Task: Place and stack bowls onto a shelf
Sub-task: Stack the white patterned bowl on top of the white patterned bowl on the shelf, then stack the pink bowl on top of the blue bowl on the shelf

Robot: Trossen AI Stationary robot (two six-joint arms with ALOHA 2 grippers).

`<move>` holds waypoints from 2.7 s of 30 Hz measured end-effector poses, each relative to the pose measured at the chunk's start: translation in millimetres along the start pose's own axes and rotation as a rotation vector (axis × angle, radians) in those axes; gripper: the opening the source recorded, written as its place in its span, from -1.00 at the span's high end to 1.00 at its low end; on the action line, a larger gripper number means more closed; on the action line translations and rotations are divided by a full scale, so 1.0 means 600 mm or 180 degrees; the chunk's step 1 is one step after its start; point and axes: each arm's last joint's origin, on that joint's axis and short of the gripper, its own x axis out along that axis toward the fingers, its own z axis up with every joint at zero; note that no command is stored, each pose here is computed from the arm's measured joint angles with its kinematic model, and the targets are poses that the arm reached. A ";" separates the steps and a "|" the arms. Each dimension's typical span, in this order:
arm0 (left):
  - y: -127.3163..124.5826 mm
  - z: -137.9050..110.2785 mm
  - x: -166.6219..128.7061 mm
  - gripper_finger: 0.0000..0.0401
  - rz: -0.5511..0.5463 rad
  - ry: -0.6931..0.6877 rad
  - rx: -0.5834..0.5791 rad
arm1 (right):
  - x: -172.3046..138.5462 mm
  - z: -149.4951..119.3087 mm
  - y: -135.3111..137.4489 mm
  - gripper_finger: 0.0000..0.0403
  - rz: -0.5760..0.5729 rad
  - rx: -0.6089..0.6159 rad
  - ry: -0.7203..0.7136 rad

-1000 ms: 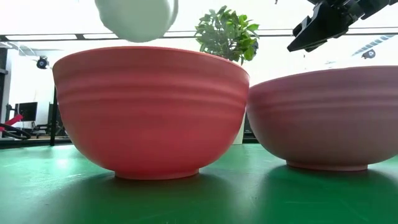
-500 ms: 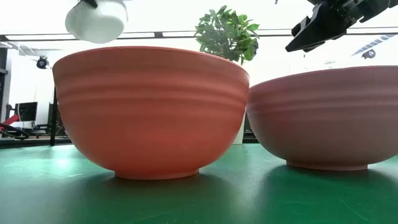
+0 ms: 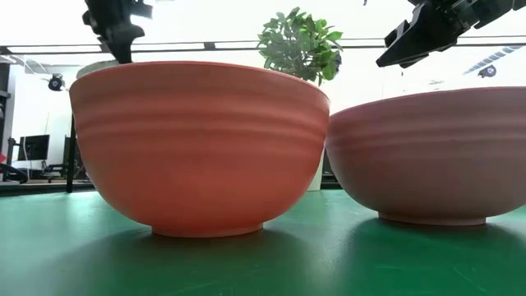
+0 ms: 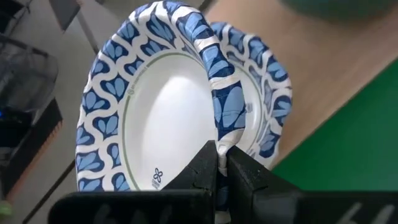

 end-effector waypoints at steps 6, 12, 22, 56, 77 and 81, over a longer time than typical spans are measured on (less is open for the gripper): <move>-0.023 0.010 0.025 0.99 0.0023 0.0074 0.0169 | 0.000 0.000 0.000 0.84 0.0000 -0.0006 0.0000; -0.033 0.020 0.032 0.87 0.0031 0.0102 0.0263 | 0.000 0.000 0.000 0.84 -0.0001 -0.0006 0.0000; -0.032 0.024 0.030 0.51 0.0012 0.0052 0.0217 | 0.000 0.000 0.000 0.84 -0.0001 -0.0001 0.0001; -0.221 -0.047 -0.071 0.23 -0.2593 -0.2072 0.0629 | 0.005 0.022 0.001 0.84 0.0017 0.0253 -0.0420; -0.241 -0.078 -0.045 0.23 -0.2441 -0.2432 0.1201 | 0.078 0.089 0.015 0.84 -0.0008 0.0951 0.0184; -0.244 -0.088 -0.034 0.23 -0.2431 -0.2291 0.1229 | 0.084 0.107 0.010 0.84 -0.0160 0.1202 0.0678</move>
